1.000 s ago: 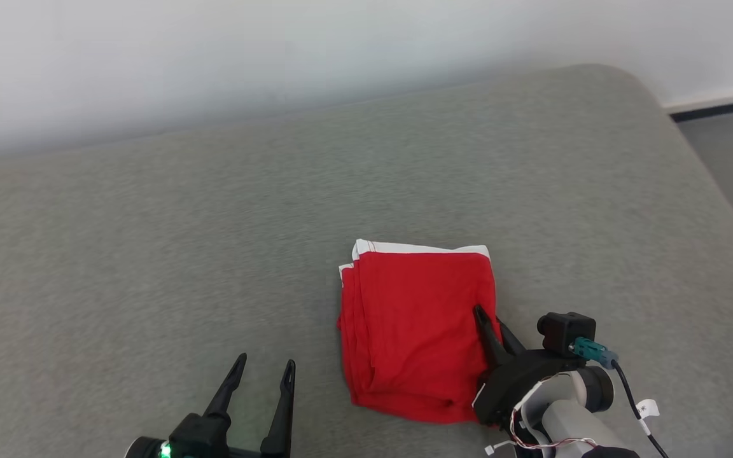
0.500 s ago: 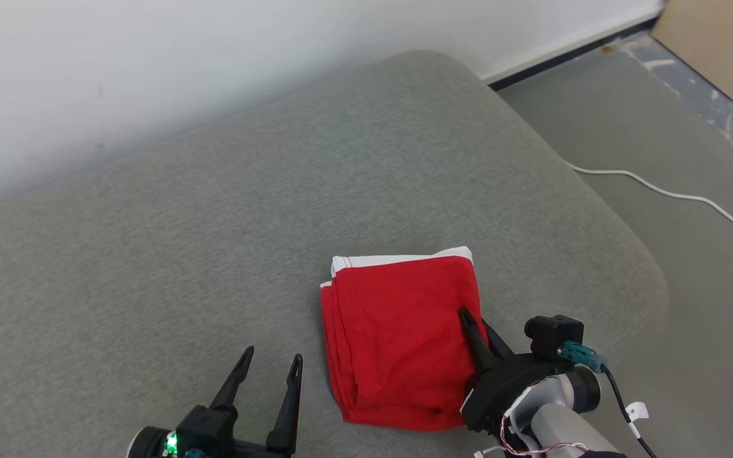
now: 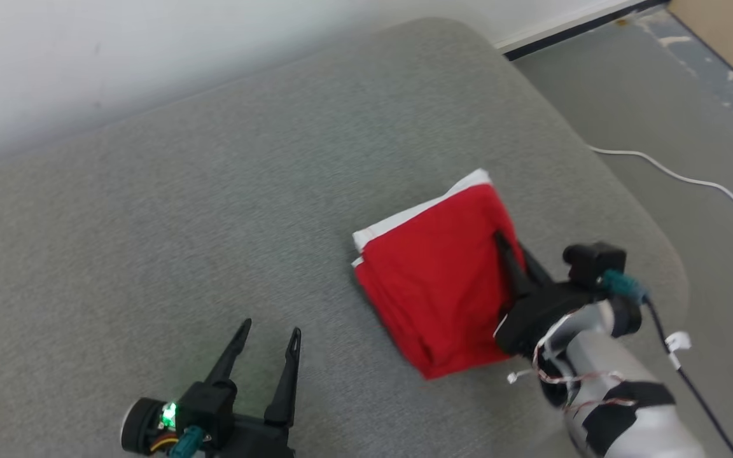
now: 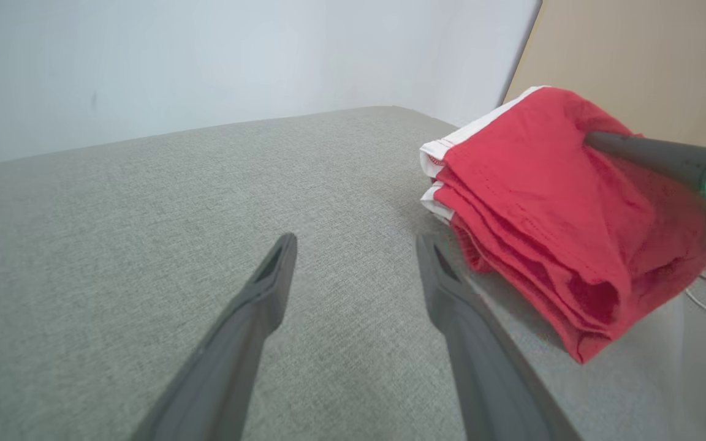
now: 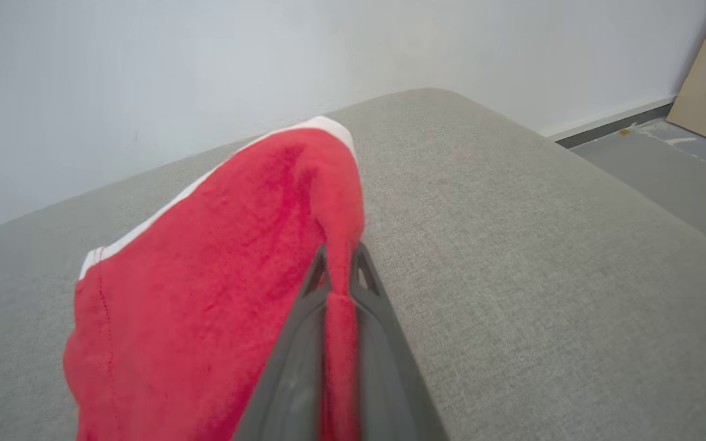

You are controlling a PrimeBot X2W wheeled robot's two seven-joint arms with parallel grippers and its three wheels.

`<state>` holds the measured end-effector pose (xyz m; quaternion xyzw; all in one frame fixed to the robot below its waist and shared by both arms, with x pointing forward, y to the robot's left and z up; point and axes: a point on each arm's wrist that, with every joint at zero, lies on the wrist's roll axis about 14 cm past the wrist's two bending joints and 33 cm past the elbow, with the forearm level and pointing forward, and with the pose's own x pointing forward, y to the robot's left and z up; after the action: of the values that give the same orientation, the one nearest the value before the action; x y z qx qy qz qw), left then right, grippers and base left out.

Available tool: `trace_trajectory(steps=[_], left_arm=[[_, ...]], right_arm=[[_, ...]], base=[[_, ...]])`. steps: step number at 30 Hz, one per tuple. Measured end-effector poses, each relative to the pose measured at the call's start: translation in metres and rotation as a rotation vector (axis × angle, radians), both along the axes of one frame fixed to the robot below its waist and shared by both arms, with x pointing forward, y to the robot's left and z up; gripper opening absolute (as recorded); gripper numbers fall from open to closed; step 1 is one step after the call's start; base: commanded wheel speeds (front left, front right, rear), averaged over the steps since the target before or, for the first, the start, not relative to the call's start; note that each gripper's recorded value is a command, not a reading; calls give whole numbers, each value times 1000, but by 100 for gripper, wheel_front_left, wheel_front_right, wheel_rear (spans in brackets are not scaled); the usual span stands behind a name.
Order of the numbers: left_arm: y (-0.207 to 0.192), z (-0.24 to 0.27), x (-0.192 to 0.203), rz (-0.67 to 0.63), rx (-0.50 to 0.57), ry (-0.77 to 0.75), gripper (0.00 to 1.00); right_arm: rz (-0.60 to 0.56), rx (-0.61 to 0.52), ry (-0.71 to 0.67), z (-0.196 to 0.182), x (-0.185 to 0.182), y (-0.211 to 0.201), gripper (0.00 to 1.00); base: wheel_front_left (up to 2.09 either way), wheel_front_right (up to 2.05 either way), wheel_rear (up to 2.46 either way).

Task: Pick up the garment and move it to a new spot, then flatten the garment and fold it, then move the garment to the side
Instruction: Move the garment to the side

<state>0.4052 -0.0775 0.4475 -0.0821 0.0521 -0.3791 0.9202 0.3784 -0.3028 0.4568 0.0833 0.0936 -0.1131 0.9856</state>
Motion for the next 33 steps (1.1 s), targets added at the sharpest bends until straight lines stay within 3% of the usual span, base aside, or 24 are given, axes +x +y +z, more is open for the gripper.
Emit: trace_trajectory(steps=[10, 23, 28, 29, 30, 31, 33], left_arm=[[51, -6, 40, 148, 44, -48, 100], [126, -45, 63, 339, 120, 8, 100], [135, -54, 66, 361, 129, 24, 100], [136, -55, 67, 364, 131, 25, 100], [136, -56, 67, 366, 131, 27, 100], [137, -57, 67, 368, 131, 29, 100], [137, -57, 68, 370, 130, 28, 100]], right_arm=[[0, -161, 42, 13, 73, -46, 0], [-193, -326, 179, 0, 101, -148, 0], [-215, -375, 176, 1, 113, -159, 0], [-218, -385, 178, 2, 114, -160, 21], [-228, -390, 171, 4, 115, -163, 73], [-240, -396, 159, 9, 117, -166, 100], [-252, -425, 154, 15, 117, -171, 100]], base=[[0, 0, 0], [0, 0, 0], [0, 0, 0], [0, 0, 0], [0, 0, 0], [0, 0, 0], [0, 0, 0]])
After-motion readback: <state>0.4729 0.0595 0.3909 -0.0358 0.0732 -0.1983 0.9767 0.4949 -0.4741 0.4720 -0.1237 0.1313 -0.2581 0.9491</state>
